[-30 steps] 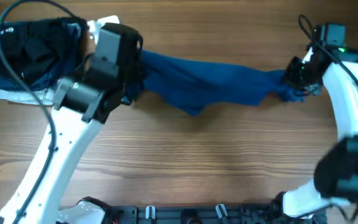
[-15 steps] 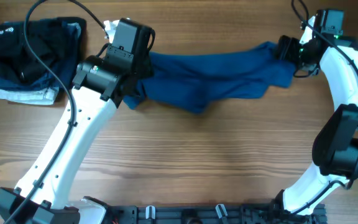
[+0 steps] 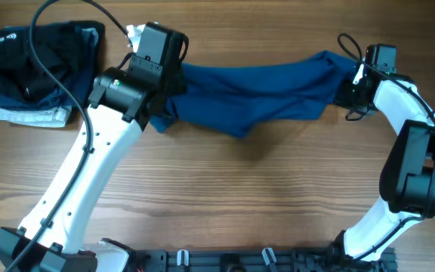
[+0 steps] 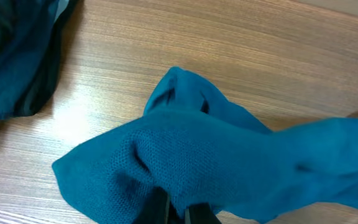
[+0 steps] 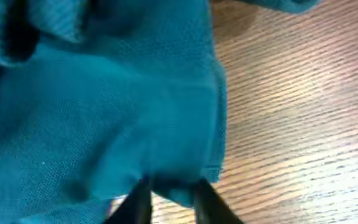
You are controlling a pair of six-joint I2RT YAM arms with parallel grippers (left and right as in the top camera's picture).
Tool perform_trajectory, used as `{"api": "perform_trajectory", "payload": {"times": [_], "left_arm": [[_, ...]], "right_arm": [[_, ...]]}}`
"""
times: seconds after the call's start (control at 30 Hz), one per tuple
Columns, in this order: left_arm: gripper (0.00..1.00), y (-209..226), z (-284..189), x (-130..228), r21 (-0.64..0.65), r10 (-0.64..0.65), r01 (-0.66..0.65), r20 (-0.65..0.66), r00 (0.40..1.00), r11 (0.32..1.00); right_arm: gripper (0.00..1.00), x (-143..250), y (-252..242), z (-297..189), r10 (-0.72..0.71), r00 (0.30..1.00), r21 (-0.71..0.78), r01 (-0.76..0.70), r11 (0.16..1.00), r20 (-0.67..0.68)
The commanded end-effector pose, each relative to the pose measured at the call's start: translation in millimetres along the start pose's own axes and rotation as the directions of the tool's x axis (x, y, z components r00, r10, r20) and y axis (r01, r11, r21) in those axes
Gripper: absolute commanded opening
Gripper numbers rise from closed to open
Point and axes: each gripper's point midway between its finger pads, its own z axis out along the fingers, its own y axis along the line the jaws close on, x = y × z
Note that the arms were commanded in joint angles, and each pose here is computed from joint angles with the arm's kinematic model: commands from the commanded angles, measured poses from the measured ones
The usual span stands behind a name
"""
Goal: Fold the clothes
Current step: 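Lift the shirt with both grippers, holding opposite ends, then swing the lifted shirt forward and lay it flat on the table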
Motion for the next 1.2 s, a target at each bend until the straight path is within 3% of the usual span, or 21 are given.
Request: {"api": "perform_trajectory", "payload": {"times": [0.0, 0.07, 0.17, 0.3, 0.43, 0.53, 0.67, 0.73, 0.93, 1.1, 1.17], "left_arm": [[0.04, 0.3, 1.1, -3.1, -0.002, -0.026, 0.026, 0.006, 1.0, 1.0], [0.04, -0.2, 1.1, -3.8, 0.0, -0.027, 0.027, 0.008, 1.0, 1.0], [0.04, 0.0, 1.1, -3.7, -0.001, -0.027, 0.027, 0.008, 1.0, 1.0], [0.04, 0.9, 1.1, -4.4, -0.006, -0.023, 0.023, 0.012, 1.0, 1.0], [0.04, 9.1, -11.1, -16.2, -0.031, -0.034, 0.037, 0.076, 0.997, 0.999], [0.04, 17.4, -49.3, -40.4, -0.002, -0.054, 0.055, 0.206, 0.977, 0.998], [0.04, 33.7, -131.7, -77.9, 0.134, -0.184, 0.14, 0.429, 0.884, 0.981], [0.04, 47.1, -192.0, -90.9, 0.236, -0.266, 0.162, 0.527, 0.807, 0.958], [0.04, 70.7, -305.2, -95.0, 0.426, -0.396, 0.129, 0.628, 0.67, 0.895], [0.04, 58.4, -296.9, -125.1, 0.367, -0.345, 0.1, 0.697, 0.628, 0.925], [0.05, 42.7, -270.7, -146.2, 0.337, -0.324, 0.103, 0.707, 0.629, 0.936]], "right_arm": [[0.04, 1.5, -2.8, -11.0, 0.036, 0.999, 0.008, -0.036, 0.999, -0.014], [0.04, -16.7, 3.5, -53.3, 0.057, 0.998, -0.014, -0.057, 0.998, 0.033], [0.04, -50.6, 21.3, -170.1, 0.057, 0.975, -0.109, -0.034, 0.993, 0.216], [0.04, -36.2, 16.0, -242.9, 0.088, 0.948, -0.118, -0.054, 0.991, 0.307], [0.04, -15.3, -3.7, -271.0, 0.125, 0.941, -0.104, -0.096, 0.99, 0.313], [0.04, -18.2, -26.3, -296.0, 0.178, 0.908, -0.107, -0.149, 0.983, 0.378], [0.04, -36.8, -30.4, -349.1, 0.178, 0.849, -0.198, -0.089, 0.976, 0.498], [0.04, -40.5, -28.3, -386.7, 0.148, 0.816, -0.196, -0.044, 0.98, 0.559], [0.04, -34.9, -18.6, -435.3, 0.088, 0.776, -0.182, 0.036, 0.983, 0.625], [0.04, -79.2, -17.6, -435.7, 0.078, 0.714, -0.186, 0.074, 0.98, 0.696], [0.04, -99.3, -17.4, -413.2, 0.081, 0.735, -0.204, 0.08, 0.976, 0.673]]}}
